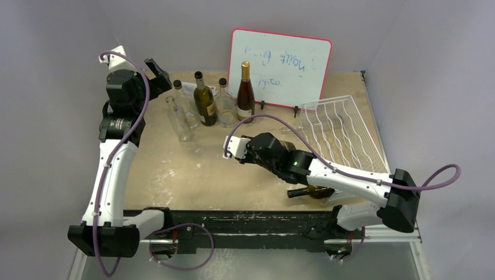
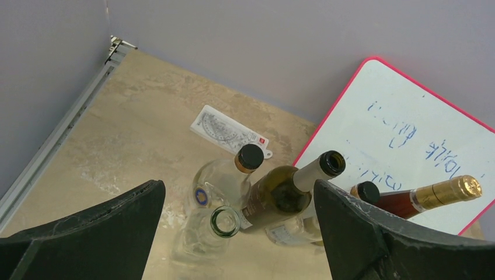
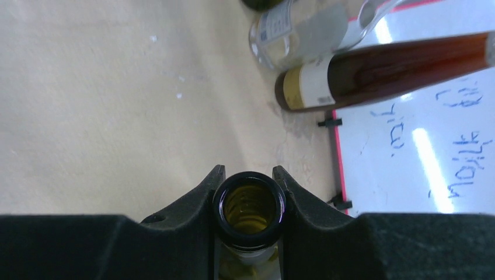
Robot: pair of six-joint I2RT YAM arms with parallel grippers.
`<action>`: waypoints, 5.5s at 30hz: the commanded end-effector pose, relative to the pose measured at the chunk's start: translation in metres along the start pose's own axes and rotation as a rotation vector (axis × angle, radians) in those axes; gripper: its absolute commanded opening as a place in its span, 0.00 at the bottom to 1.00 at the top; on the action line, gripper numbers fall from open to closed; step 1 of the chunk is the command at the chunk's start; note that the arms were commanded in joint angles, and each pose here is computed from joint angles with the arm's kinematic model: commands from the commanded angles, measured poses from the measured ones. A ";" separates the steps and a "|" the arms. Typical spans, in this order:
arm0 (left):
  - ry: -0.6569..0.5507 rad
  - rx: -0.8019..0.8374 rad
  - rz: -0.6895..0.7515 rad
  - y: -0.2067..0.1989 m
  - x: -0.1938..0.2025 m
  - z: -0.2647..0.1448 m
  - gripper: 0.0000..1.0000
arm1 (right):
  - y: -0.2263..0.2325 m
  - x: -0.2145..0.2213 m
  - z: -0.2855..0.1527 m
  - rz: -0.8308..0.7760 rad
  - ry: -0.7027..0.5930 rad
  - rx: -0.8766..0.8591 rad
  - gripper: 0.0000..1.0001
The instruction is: Take the wine bottle off the wine rack
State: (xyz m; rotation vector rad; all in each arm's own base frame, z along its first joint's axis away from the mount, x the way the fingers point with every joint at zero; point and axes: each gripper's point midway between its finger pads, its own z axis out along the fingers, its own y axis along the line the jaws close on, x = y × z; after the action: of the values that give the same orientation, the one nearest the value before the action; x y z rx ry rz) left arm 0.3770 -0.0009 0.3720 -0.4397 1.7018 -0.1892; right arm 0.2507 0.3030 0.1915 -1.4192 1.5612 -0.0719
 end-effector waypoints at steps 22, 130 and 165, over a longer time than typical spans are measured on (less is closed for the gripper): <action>-0.155 0.246 0.023 -0.059 -0.056 0.016 0.98 | -0.070 -0.144 -0.065 0.137 -0.537 0.073 0.00; -0.311 0.171 0.041 -0.035 -0.051 0.001 0.98 | -0.104 -0.148 -0.029 0.304 -0.480 0.033 0.94; -0.293 0.180 0.029 -0.037 -0.046 0.006 0.98 | 0.116 0.177 -0.110 -0.165 0.532 -0.776 0.86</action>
State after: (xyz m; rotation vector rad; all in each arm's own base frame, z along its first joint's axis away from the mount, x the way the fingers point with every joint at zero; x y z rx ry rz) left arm 0.3981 -0.0110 0.4001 -0.3055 1.4595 -0.2039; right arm 0.1214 0.1513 0.0797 -2.2080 1.9483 0.1455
